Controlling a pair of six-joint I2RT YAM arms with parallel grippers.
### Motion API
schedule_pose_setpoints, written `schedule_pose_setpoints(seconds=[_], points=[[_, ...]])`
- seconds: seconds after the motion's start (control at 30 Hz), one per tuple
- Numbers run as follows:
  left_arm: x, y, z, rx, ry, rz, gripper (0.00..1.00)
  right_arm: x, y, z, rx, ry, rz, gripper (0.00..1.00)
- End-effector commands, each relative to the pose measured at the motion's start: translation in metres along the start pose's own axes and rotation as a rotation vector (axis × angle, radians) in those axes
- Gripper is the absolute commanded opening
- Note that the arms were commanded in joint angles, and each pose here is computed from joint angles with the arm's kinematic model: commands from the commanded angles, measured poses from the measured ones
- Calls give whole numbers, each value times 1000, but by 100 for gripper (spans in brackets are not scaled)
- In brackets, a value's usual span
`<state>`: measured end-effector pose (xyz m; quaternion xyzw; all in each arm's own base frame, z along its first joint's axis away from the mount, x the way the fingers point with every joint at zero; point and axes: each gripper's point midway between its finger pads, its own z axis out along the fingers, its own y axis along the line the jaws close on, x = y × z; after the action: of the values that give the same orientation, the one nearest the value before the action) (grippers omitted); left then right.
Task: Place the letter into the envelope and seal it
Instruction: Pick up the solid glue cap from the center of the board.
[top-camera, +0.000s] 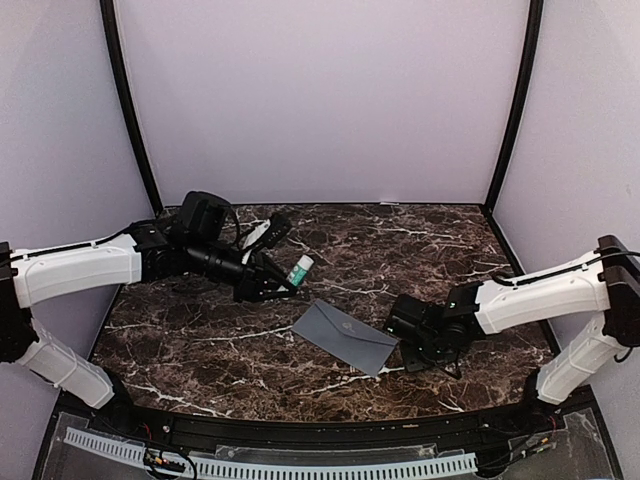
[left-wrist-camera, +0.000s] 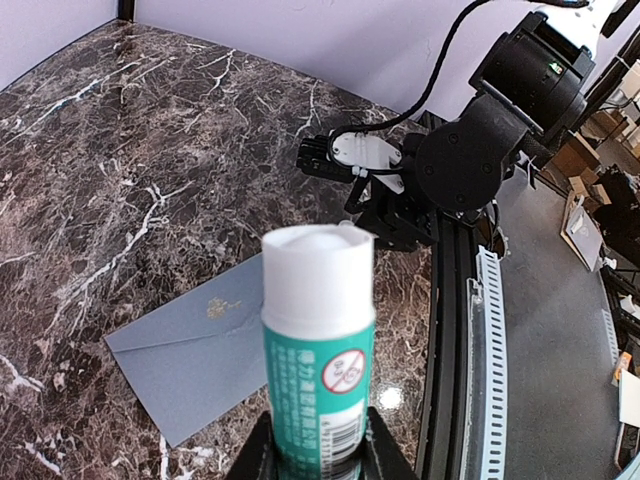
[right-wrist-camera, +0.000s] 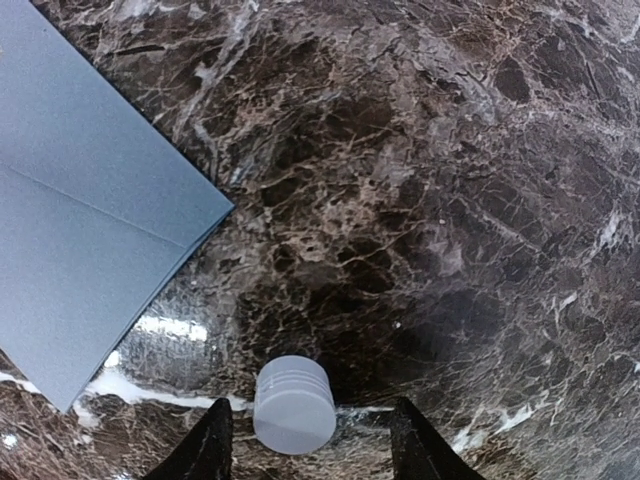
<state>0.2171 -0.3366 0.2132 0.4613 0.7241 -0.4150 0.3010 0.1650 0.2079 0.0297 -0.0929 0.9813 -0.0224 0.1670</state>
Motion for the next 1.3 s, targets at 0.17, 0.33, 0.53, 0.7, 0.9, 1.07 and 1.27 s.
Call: schedule_pose_setpoints(seconds=[0.17,0.33,0.53,0.7,0.9,1.07,1.27], points=[[-2,-4,-3,20,-11,12,0,-14,13,1,-12,-26,5,39],[-1,-4,-2,19,-9,10,0,-12,12,2,-8,-20,6,33],[0,-3,-1,21,-5,6,0,-12,13,4,-10,-17,5,27],[0,-3,-1,20,-5,8,0,-10,13,5,-10,-13,4,22],[0,-4,0,30,-3,7,0,-14,15,-1,-30,-30,13,18],[3,-10,1,58,2,20,0,-37,21,-38,-135,-118,27,17],[13,-46,12,144,40,110,0,-70,43,-109,-483,-271,-6,15]])
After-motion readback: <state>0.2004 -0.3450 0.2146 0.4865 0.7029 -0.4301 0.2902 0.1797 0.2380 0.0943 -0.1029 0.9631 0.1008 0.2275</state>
